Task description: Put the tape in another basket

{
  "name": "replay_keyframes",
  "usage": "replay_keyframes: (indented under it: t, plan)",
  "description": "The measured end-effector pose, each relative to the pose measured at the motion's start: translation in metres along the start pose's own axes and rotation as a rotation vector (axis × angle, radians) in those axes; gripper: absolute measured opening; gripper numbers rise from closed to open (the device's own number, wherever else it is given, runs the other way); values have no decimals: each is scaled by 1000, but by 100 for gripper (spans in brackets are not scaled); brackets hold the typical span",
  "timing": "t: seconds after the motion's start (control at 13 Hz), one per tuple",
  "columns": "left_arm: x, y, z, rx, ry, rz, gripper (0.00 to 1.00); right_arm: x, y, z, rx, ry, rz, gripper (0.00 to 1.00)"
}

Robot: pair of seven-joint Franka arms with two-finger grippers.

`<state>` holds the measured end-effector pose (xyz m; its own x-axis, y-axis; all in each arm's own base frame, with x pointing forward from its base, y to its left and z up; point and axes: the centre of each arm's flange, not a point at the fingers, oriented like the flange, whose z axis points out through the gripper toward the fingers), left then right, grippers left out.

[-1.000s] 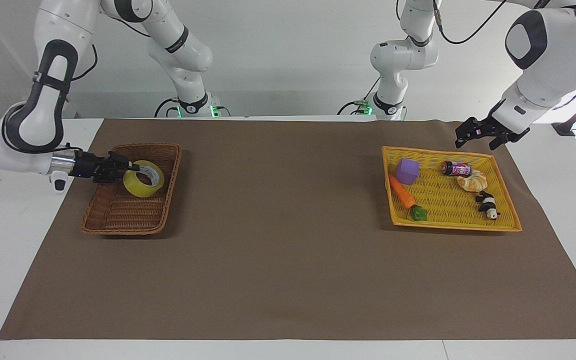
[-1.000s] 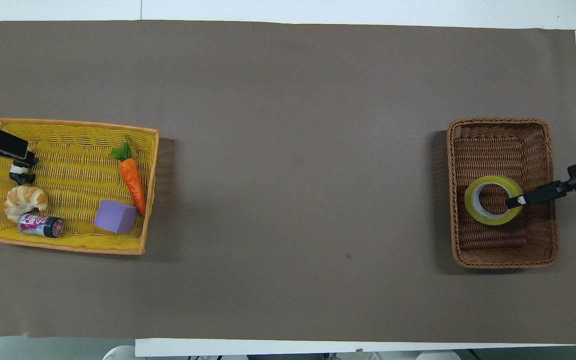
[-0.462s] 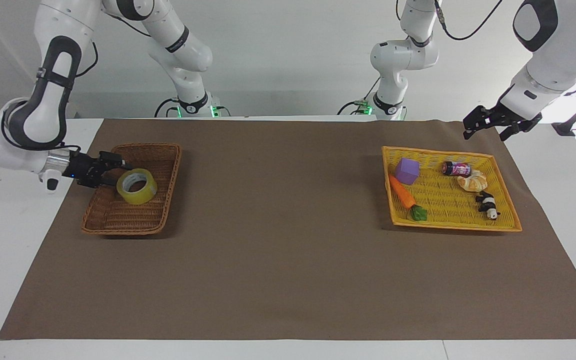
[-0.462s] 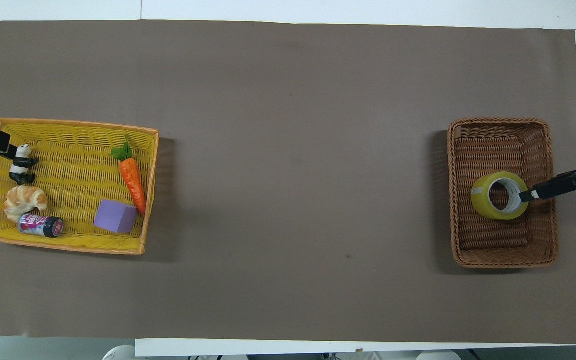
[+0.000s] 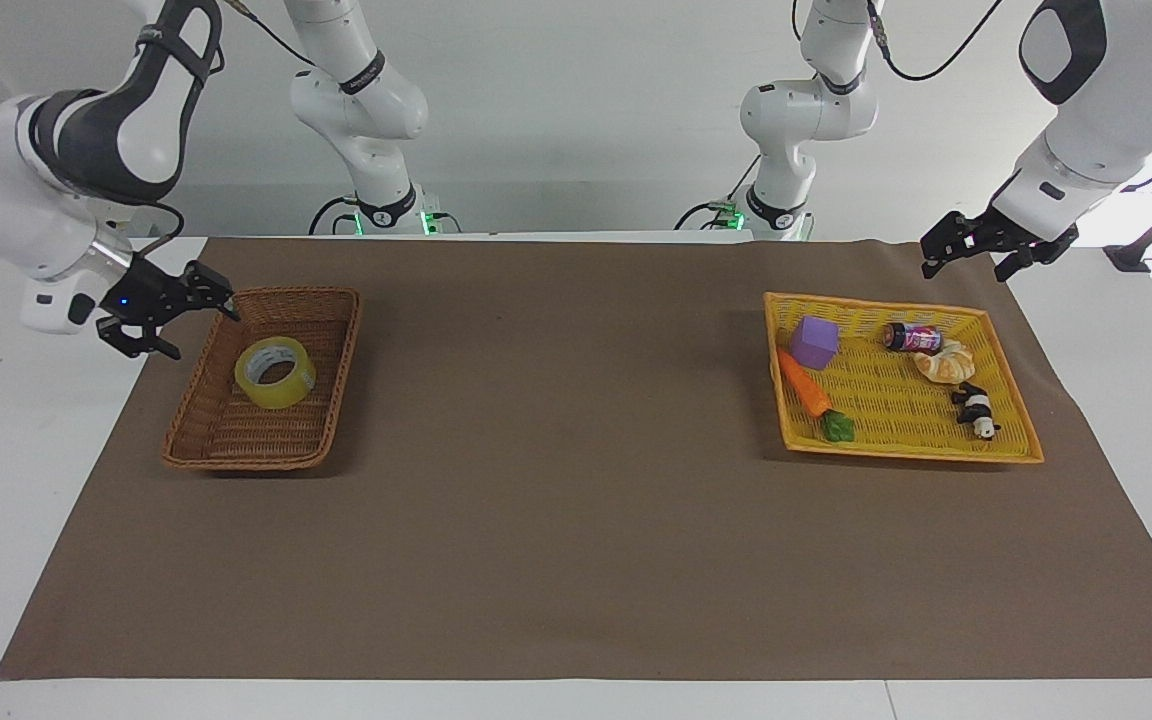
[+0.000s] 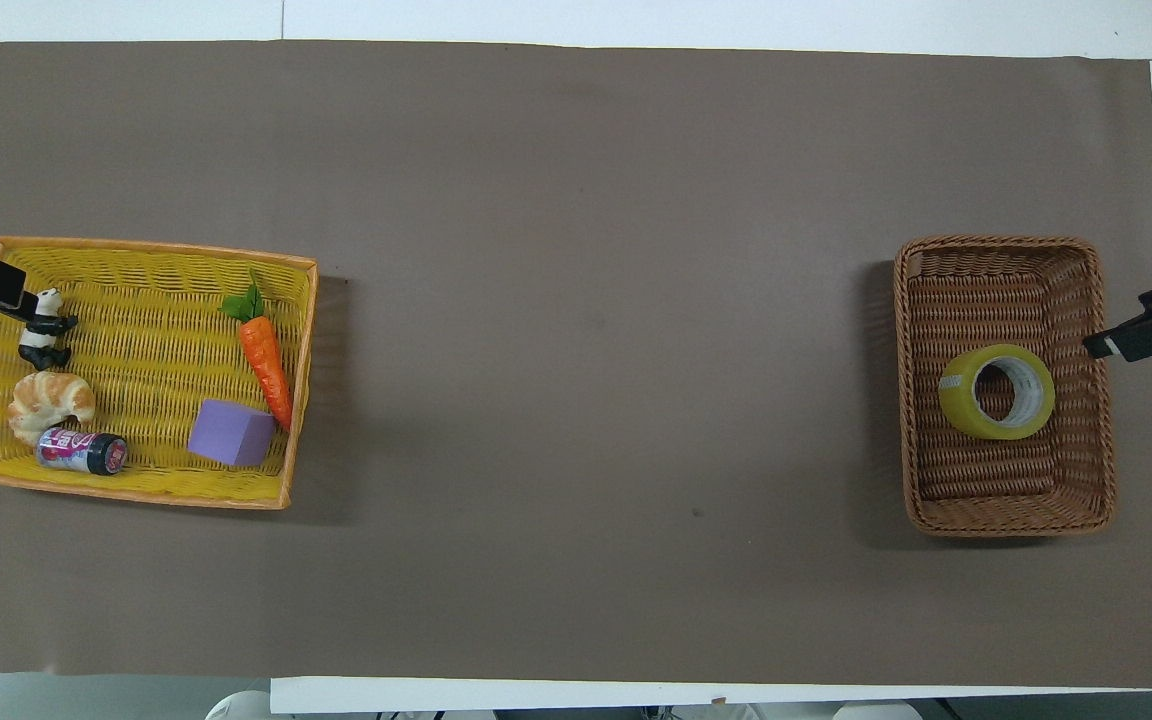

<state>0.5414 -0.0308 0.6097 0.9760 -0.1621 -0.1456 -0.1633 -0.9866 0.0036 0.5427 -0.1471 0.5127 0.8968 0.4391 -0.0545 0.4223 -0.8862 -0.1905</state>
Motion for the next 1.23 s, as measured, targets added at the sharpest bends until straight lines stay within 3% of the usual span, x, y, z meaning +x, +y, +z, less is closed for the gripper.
replay_keyframes:
  t: [0.23, 0.46, 0.77, 1.23]
  plan:
    - [0, -3, 1, 1, -4, -6, 100, -7, -35, -36, -31, -53, 235, 100]
    - [-2, -13, -4, 0, 7, -24, 100, 0, -73, -65, -69, -59, 400, 100]
    - [-7, -12, -7, -1, 6, -24, 100, 20, -102, -105, -103, -35, 422, 100]
    - [-7, -12, -6, -1, 4, -24, 100, 16, -101, -109, -110, -45, 466, 100]
